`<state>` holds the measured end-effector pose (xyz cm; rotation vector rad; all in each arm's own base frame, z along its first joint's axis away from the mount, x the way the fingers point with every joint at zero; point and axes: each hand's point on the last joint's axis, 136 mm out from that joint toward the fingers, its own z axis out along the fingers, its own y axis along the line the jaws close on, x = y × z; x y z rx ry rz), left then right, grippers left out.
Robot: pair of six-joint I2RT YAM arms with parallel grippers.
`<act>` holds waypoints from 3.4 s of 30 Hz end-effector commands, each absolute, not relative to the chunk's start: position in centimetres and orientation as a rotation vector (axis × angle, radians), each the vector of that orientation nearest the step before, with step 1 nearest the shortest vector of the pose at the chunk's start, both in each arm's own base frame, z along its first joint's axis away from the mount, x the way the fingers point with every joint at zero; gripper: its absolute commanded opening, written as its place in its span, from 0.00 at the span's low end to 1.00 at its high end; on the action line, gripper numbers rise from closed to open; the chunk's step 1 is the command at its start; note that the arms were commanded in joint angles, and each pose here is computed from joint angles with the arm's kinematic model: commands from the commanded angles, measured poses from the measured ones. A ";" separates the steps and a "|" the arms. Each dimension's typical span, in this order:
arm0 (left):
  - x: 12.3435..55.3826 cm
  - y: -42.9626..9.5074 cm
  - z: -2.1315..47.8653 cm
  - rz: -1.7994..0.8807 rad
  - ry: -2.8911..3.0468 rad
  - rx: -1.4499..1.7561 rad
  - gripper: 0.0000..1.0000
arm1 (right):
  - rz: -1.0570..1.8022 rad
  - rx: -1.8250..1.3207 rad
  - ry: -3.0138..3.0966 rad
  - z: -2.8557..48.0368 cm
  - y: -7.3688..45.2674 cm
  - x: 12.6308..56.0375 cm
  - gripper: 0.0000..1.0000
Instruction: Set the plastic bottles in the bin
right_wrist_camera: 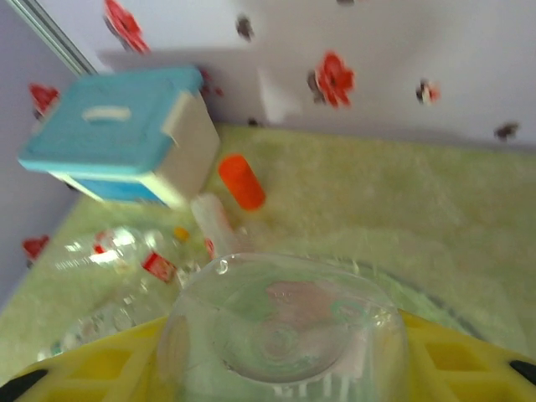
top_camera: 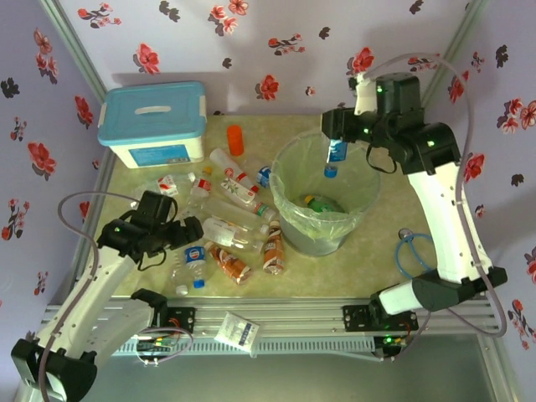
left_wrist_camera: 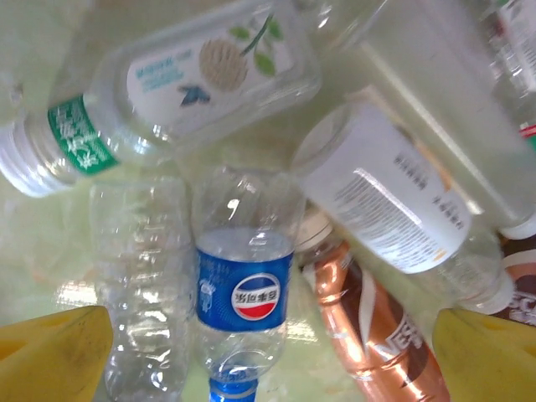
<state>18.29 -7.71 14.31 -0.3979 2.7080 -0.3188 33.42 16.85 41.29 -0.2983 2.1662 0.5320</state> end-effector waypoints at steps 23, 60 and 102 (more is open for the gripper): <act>14.4 -5.7 8.7 -0.173 2.813 -0.663 0.87 | 0.332 -0.348 2.622 19.2 18.5 33.2 0.39; 12.2 -5.5 5.4 -0.093 2.816 -0.778 0.74 | 0.321 -0.300 2.432 27.0 15.8 32.8 0.74; 14.2 -4.7 6.3 -0.175 2.609 -0.862 0.53 | 0.333 -0.278 2.398 27.8 15.1 31.8 0.74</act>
